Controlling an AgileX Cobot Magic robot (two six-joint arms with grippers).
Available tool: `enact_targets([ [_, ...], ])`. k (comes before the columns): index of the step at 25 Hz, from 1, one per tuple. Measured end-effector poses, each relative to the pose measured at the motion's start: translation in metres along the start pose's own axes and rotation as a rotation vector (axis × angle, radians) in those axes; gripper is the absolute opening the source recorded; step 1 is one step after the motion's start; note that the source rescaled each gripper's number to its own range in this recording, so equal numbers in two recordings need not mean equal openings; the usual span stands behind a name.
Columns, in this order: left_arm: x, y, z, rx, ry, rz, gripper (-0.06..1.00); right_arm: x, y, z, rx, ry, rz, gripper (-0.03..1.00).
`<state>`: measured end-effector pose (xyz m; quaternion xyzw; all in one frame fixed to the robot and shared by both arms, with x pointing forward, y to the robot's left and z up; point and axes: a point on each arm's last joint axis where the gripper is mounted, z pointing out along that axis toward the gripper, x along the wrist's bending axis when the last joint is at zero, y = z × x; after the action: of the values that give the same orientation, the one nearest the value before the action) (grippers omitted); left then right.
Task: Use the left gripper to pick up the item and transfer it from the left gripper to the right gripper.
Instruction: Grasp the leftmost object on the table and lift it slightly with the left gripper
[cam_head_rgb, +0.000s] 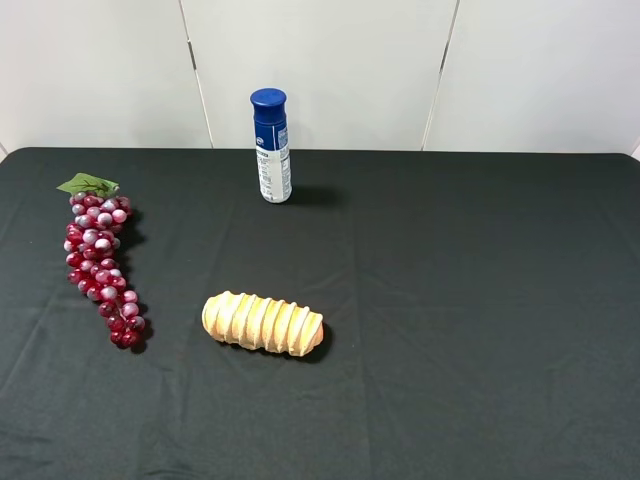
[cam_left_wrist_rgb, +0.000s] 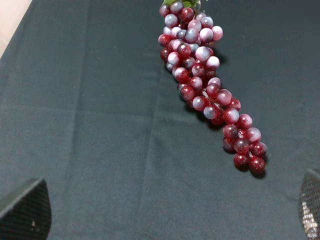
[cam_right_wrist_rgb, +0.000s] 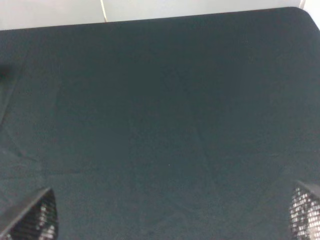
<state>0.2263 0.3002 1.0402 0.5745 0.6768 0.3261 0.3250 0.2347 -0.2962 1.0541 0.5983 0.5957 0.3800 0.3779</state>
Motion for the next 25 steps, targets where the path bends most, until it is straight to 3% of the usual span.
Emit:
enact_targets([
  [25,-0.0002,0.0,0.0,0.0,-0.002,-0.001,0.99,0.0,0.0,0.0,0.0,0.0,0.0,1.0],
])
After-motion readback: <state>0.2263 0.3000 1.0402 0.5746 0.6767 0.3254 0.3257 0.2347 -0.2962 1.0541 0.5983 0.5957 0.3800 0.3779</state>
